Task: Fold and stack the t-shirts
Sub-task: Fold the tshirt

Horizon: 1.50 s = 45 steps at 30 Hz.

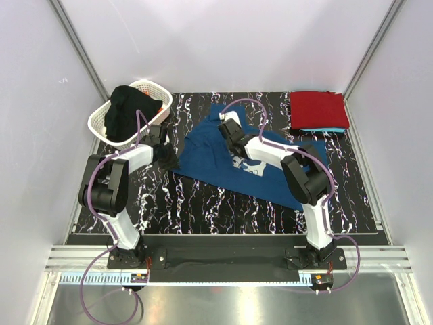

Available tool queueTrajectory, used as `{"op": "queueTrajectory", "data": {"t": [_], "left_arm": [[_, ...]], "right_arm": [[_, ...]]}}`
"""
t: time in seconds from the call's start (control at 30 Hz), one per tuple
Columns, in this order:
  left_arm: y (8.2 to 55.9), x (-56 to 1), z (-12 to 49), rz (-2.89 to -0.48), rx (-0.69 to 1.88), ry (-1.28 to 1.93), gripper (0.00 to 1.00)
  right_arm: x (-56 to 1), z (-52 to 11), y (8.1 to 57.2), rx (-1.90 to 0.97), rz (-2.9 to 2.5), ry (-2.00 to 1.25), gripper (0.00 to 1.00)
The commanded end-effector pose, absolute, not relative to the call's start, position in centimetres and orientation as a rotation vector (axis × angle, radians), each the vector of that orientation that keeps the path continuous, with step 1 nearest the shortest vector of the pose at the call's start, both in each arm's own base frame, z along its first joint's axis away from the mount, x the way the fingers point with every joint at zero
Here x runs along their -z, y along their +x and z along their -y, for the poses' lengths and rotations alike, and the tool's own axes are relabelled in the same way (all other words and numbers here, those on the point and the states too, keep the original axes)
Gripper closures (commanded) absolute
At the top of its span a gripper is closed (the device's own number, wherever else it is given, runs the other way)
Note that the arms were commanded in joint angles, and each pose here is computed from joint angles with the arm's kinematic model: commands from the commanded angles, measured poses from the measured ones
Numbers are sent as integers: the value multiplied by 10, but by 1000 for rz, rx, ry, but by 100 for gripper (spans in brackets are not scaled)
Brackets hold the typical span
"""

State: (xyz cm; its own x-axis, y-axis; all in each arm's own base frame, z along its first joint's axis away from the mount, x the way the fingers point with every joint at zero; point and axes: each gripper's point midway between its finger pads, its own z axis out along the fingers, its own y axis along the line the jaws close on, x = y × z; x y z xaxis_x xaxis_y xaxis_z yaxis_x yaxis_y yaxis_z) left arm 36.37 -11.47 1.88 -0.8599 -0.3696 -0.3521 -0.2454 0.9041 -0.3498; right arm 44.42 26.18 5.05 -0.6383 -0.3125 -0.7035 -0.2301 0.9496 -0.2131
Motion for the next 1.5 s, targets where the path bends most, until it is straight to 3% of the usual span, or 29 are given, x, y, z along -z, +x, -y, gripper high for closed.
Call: {"op": "queueTrajectory", "data": {"t": [0.0,0.43,0.7,0.87,1.1,1.47], "left_arm": [[357,-13,96,-2665,279,-449,83],[355,-11,93,-2675,250,-448,83],[348,-16,89,-2669,229,-468,83],[340,-17,87,-2671,230,-478,83],[330,-24,85,-2658,231,-480,82],[352,-82,99,-2521,331,-383,73]], "right_arm": [[-90,-245,460,114,-2209,-223,100],[-77,-223,478,126,-2220,-186,100],[-70,-224,449,-12,-2280,9,96],[-71,-225,444,-59,-2288,96,77],[-108,-252,449,-234,-2255,72,64],[-103,-266,422,-343,-2427,104,74]]}}
